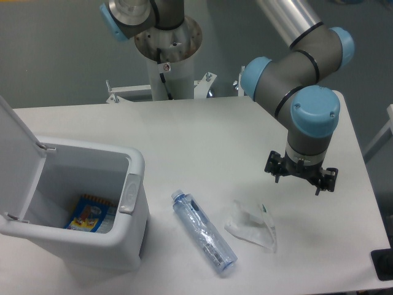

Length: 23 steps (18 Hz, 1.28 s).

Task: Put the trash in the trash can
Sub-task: 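Move the gripper down toward the crumpled clear plastic bag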

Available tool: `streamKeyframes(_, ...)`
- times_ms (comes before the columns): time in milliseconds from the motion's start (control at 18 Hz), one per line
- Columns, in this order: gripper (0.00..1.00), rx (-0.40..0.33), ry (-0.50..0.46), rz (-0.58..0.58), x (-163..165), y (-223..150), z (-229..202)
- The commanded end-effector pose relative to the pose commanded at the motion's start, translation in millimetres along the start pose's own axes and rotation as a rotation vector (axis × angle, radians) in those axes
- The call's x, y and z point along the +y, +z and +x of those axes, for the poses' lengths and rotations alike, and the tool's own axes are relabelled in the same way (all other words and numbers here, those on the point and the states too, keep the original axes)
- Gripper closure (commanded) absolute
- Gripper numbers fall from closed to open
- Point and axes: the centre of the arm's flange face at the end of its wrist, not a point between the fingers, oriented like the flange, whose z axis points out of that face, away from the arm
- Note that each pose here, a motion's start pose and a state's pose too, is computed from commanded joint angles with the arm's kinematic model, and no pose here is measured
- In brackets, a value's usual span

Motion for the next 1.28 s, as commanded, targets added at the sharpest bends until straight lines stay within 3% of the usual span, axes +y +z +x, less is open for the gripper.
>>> streamKeyframes(667,0.0,0.02,-0.011,-0.001,-3,12,15)
streamKeyframes(1056,0.0,-0.044,-0.017,0.035,13,33,44)
streamKeyframes(1278,0.0,-0.044,-0.012,0.034,15,45,53)
